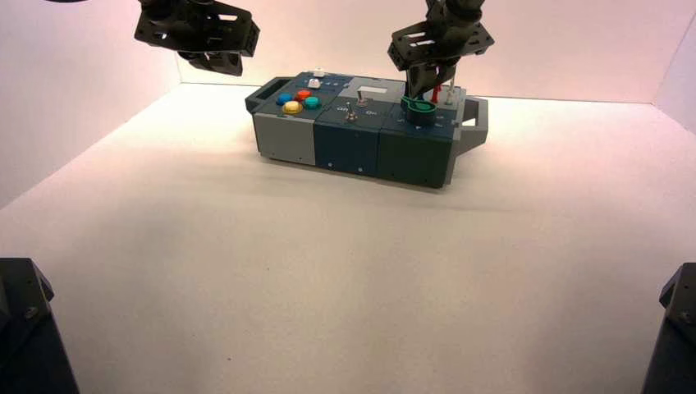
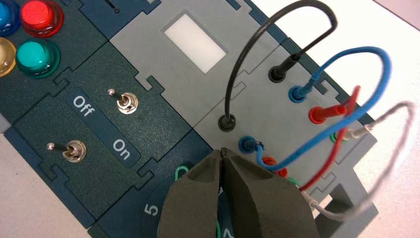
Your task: Turn the knob to position 3.
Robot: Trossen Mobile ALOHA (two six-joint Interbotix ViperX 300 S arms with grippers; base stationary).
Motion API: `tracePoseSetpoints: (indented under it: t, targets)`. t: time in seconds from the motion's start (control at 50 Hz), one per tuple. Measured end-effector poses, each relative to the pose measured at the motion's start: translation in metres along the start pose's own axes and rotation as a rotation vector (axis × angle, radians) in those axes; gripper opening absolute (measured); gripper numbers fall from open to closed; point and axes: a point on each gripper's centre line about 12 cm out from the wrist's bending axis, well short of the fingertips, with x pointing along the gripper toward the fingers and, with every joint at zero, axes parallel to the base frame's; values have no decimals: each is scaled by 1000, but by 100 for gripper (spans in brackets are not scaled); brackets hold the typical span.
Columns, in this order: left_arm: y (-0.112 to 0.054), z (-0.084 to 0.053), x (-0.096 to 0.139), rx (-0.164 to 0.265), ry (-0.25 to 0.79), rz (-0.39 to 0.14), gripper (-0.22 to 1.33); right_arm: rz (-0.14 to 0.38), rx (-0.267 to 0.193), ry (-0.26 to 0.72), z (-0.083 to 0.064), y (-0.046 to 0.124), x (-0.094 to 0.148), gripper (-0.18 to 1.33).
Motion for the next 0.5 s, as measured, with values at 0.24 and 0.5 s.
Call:
tracePoseSetpoints:
  t: [0.24,0.5]
  targets:
    - [0,-1,0,2,2,0,-16,3,-2,0,0,2,0,-14]
    - [0,-1,0,0,3,0,-16,23,-33,6,0,18,0,-14]
